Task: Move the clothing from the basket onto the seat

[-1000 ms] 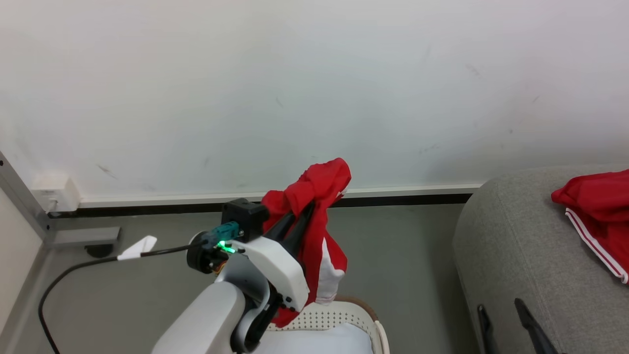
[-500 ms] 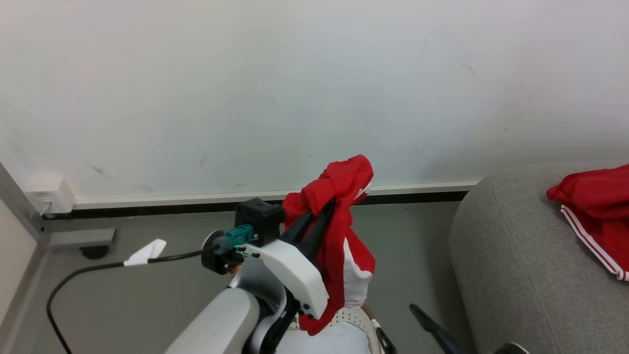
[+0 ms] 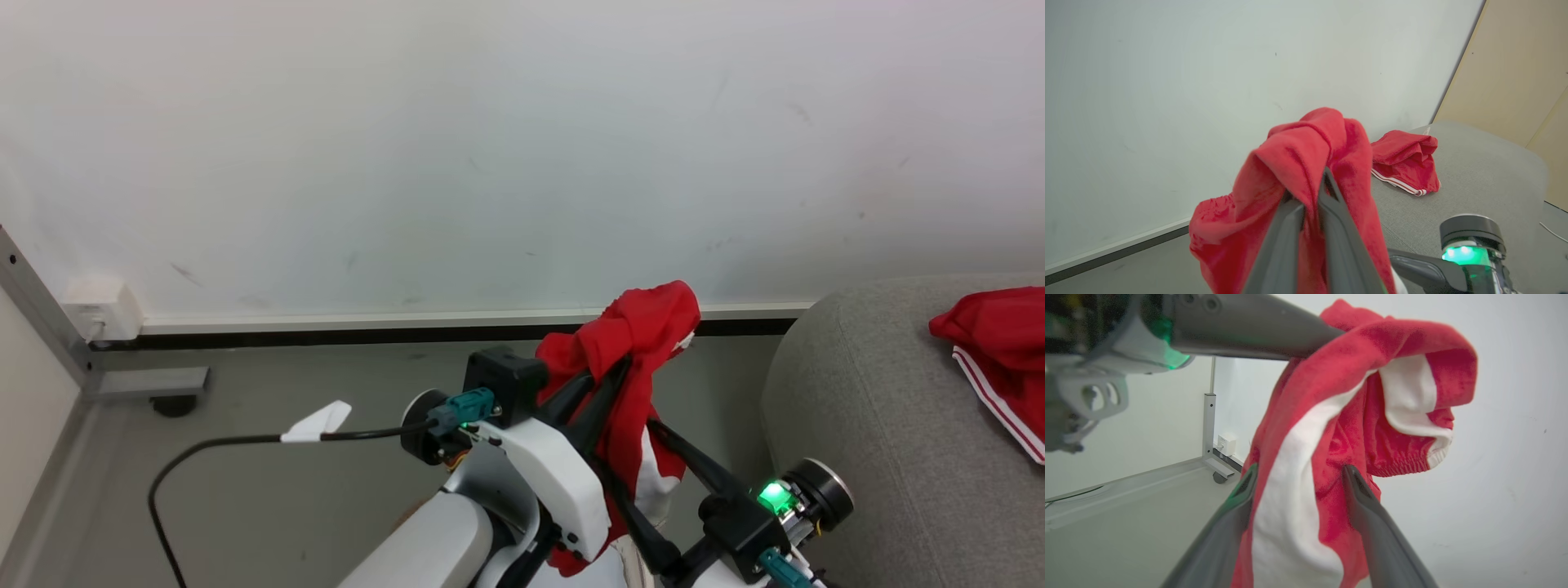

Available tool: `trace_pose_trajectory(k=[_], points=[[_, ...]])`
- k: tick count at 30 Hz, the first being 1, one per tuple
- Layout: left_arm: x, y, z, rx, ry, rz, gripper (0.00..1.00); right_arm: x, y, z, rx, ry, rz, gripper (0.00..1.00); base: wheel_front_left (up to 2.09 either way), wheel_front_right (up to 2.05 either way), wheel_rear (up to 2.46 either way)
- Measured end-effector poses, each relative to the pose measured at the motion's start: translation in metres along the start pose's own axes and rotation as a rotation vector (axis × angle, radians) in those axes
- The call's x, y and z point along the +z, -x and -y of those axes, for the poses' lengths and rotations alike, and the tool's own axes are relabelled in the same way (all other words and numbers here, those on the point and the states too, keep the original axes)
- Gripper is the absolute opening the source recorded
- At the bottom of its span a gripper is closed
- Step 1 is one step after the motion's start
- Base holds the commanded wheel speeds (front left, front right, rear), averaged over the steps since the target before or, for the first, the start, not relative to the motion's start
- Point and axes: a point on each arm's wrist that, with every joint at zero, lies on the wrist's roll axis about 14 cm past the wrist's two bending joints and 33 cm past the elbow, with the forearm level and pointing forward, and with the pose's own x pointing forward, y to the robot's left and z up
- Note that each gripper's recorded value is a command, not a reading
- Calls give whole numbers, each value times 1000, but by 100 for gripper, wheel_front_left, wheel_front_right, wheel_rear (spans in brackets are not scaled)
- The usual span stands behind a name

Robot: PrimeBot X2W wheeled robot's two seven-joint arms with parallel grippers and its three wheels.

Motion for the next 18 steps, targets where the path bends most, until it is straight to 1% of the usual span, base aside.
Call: trace_pose_trajectory(k=[3,4,5,6,10,16,17,18], points=[[-1,0,3,-5,2,-3,0,-6,-8,7,1,18,-27,100,0,0,0],[-1,0,4,-7,4,-4,0,-5,-11,8,2,13,-26,82,0,0,0],[-1,1,4,-7,8,-6,0,-4,-14,9,2,1,-24,15,0,0,0],[-2,1,4,-5,7,-9,0,-4,-16,8,5,-18,-24,0,0,0,0],[-7,2,1,4,11,-22,0,0,-23,10,3,-61,-14,0,0,0,0],[-12,2,-5,23,14,-32,0,-2,-24,20,-26,-73,-17,0,0,0,0],[-11,1,-6,25,14,-29,13,-2,-23,23,-34,-74,-16,0,0,0,0],[-12,1,-7,27,13,-28,44,-2,-23,25,-43,-77,-14,0,0,0,0]])
